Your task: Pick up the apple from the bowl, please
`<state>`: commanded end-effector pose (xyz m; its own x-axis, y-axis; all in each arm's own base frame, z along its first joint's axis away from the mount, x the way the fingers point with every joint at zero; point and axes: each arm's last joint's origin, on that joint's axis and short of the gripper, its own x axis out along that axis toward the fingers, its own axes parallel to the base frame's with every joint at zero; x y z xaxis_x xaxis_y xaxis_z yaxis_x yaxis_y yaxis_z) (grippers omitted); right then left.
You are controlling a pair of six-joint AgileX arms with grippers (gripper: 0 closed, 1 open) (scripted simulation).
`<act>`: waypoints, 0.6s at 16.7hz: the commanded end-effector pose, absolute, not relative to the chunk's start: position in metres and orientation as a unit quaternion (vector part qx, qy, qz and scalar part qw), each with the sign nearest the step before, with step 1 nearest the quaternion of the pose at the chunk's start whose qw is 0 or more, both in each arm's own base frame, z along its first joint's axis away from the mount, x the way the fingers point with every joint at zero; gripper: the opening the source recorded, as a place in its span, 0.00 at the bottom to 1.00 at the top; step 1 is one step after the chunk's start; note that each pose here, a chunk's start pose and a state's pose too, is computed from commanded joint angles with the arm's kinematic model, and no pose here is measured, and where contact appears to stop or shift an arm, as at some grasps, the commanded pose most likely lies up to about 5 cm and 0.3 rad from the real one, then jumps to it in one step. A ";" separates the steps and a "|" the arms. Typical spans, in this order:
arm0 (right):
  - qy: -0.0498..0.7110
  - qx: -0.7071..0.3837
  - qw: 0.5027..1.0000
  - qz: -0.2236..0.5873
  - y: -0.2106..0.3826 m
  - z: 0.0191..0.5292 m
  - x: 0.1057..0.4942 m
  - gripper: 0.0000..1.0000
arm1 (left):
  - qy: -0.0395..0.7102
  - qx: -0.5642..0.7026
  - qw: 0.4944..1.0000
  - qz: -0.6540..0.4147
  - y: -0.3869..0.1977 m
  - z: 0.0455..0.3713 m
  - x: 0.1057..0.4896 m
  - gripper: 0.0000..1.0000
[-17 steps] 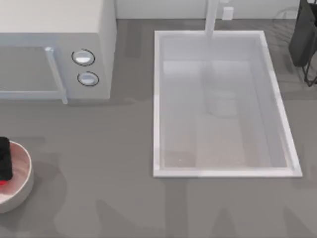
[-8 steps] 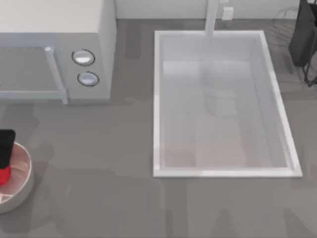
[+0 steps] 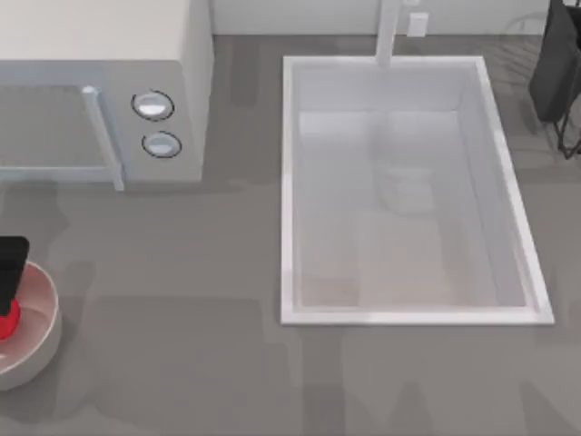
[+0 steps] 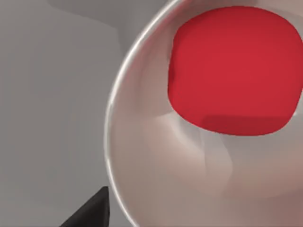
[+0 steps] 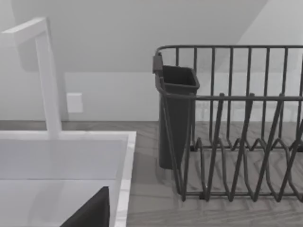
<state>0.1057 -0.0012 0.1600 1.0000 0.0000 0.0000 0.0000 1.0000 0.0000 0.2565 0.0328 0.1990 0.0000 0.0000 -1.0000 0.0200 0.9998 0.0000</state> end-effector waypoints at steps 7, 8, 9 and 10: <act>0.000 0.000 1.000 0.000 -0.001 0.160 0.106 1.00 | 0.704 0.008 0.710 -0.007 0.032 0.159 0.260 1.00; 0.000 0.000 1.000 0.000 -0.001 0.160 0.106 1.00 | 0.701 0.008 0.713 -0.007 0.033 0.148 0.261 1.00; 0.000 0.000 1.000 0.000 -0.001 0.160 0.106 1.00 | 0.701 0.008 0.713 -0.007 0.033 0.138 0.260 1.00; 0.000 0.000 1.000 0.000 -0.001 0.160 0.106 1.00 | 0.702 0.008 0.712 -0.007 0.033 0.129 0.259 1.00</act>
